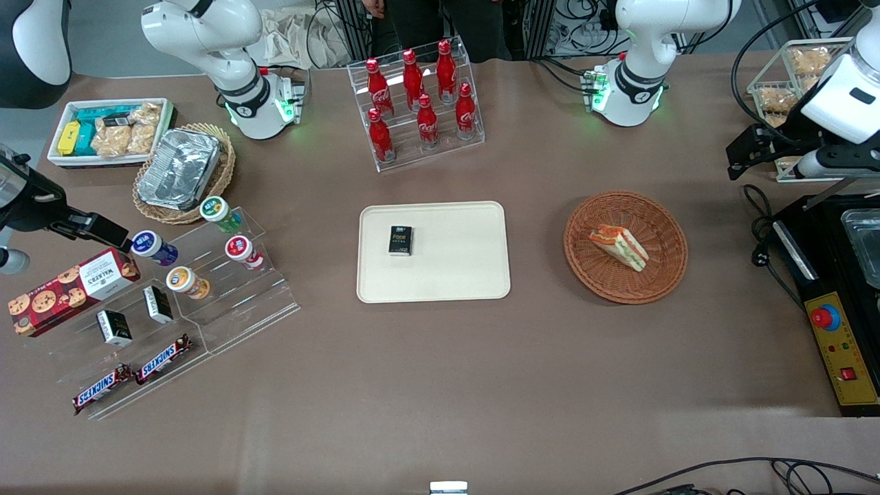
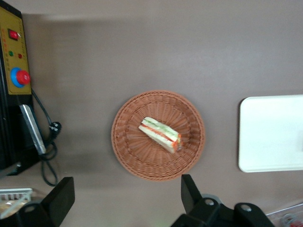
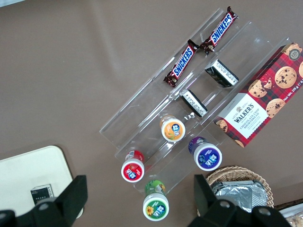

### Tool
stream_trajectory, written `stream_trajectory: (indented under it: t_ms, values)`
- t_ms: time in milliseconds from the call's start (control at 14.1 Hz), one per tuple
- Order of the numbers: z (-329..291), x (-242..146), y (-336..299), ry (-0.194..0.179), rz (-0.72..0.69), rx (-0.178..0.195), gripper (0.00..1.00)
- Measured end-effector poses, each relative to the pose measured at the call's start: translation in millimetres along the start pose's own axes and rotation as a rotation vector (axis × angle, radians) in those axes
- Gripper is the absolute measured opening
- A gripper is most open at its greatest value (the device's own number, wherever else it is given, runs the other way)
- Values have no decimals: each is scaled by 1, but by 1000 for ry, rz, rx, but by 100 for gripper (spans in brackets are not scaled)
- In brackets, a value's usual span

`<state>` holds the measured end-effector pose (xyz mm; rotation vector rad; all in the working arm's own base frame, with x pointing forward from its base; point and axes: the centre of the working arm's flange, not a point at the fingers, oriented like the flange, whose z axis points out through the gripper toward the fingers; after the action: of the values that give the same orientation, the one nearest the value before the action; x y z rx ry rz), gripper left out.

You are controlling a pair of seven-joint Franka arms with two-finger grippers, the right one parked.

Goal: Place sandwich from basket to tray
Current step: 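Move the left gripper over the wicker basket above the wrapped sandwich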

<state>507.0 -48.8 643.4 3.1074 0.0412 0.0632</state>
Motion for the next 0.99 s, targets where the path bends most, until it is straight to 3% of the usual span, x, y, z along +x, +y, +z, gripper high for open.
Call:
stream_trajectory:
  t_ms: [213,567,992]
  values:
    - [0,0,5,-6,-166,-37,100]
    - [1,-4,27,-18,-526,-39,100]
    - [17,-8,44,-53,-668,-21,100]
